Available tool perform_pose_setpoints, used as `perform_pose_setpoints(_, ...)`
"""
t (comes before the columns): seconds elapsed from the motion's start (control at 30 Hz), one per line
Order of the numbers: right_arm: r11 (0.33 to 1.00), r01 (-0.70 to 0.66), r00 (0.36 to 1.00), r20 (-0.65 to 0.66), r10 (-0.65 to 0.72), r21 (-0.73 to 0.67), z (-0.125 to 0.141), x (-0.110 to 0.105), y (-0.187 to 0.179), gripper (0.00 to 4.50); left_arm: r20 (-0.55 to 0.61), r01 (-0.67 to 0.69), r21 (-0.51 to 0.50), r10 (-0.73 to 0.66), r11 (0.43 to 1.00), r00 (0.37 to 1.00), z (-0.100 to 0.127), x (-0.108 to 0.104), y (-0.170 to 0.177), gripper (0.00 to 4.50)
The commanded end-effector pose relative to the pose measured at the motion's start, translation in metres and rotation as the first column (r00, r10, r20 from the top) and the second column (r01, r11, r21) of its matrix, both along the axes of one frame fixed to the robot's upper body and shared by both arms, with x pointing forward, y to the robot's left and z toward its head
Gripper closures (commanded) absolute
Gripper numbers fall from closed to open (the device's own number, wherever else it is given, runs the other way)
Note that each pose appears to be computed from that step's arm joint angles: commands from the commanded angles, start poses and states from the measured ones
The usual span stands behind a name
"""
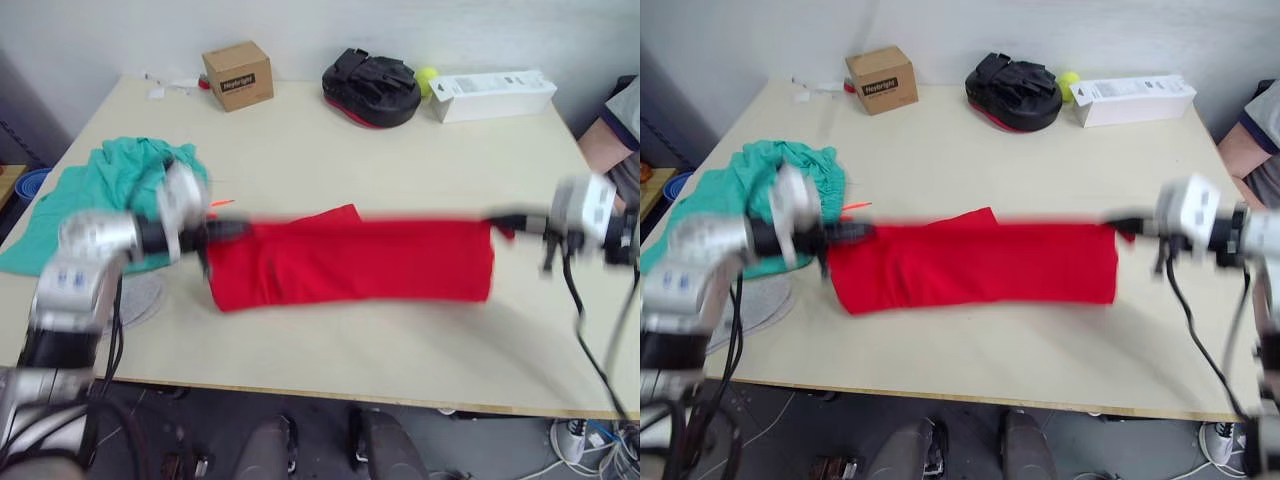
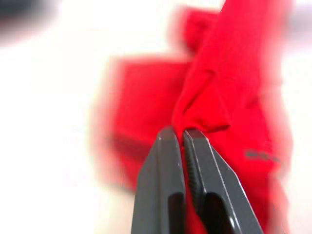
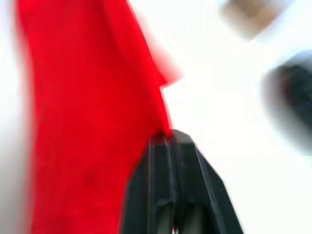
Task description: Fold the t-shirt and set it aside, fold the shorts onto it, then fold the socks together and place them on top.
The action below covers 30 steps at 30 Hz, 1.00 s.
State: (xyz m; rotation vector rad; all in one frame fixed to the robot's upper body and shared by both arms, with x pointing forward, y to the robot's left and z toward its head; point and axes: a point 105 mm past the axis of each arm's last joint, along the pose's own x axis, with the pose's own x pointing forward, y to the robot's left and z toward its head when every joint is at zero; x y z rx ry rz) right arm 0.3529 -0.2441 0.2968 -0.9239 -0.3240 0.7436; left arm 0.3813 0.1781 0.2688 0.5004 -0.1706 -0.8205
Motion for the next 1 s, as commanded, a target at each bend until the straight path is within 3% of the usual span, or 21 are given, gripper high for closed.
perform_pose_setpoints(0.03, 0.966, 0.207, 0.853, 0.455, -0.256, 0.156, 0.105, 0.017, -0.015, 4.47, 0.344, -0.286, -0.18, 0.333, 0.941, 0.878, 0.108, 0.036, 0.036, 4.5)
perform_pose_setpoints(0.1, 0.941, 0.246, 0.724, 0.601, -0.338, 0.232, 0.15, 0.014, -0.012, 4.47, 0.481, -0.335, -0.302, 0.446, 0.893, 0.755, 0.169, 0.031, 0.043, 4.5)
perform_pose_setpoints(0.2, 0.921, 0.27, 0.577, 0.719, -0.388, 0.28, 0.194, 0.005, -0.003, 4.47, 0.643, -0.293, -0.408, 0.5, 0.865, 0.58, 0.242, -0.001, 0.039, 4.5)
perform_pose_setpoints(0.27, 0.921, 0.282, 0.556, 0.736, -0.386, 0.27, 0.199, 0.005, 0.001, 4.47, 0.697, -0.231, -0.394, 0.453, 0.889, 0.555, 0.262, -0.015, 0.027, 4.5)
perform_pose_setpoints(0.33, 0.929, 0.296, 0.592, 0.722, -0.359, 0.22, 0.184, 0.014, 0.002, 4.47, 0.714, -0.21, -0.344, 0.4, 0.915, 0.575, 0.257, -0.013, 0.02, 4.5)
perform_pose_setpoints(0.4, 0.934, 0.314, 0.642, 0.686, -0.342, 0.172, 0.161, 0.024, -0.002, 4.47, 0.72, -0.204, -0.27, 0.338, 0.941, 0.606, 0.24, -0.006, 0.015, 4.5)
perform_pose_setpoints(0.5, 0.937, 0.334, 0.727, 0.603, -0.327, 0.106, 0.115, 0.036, -0.015, 4.47, 0.677, -0.199, -0.123, 0.229, 0.972, 0.699, 0.189, 0.012, 0.012, 4.5)
perform_pose_setpoints(0.63, 0.948, 0.299, 0.871, 0.437, -0.225, -0.109, 0.021, 0.038, -0.028, 4.47, 0.524, -0.133, 0.051, 0.087, 0.99, 0.847, 0.09, 0.022, 0.014, 4.5)
perform_pose_setpoints(0.7, 0.944, 0.26, 0.912, 0.374, -0.169, -0.205, -0.015, 0.028, -0.034, 4.47, 0.458, -0.091, 0.127, 0.023, 0.988, 0.889, 0.05, 0.011, 0.011, 4.5)
perform_pose_setpoints(0.83, 0.933, 0.196, 0.968, 0.211, -0.136, -0.3, -0.077, 0.001, -0.052, 4.47, 0.259, 0.004, 0.24, -0.068, 0.971, 0.963, -0.027, -0.031, -0.001, 4.5)
perform_pose_setpoints(0.9, 0.924, 0.169, 0.982, 0.137, -0.129, -0.343, -0.097, -0.012, -0.061, 4.47, 0.162, 0.046, 0.242, -0.087, 0.969, 0.983, -0.049, -0.049, -0.006, 4.5)
perform_pose_setpoints(1.0, 0.919, 0.15, 0.989, 0.055, -0.139, -0.365, -0.113, -0.026, -0.072, 4.47, 0.075, 0.09, 0.256, -0.112, 0.963, 0.991, -0.066, -0.067, -0.012, 4.5)
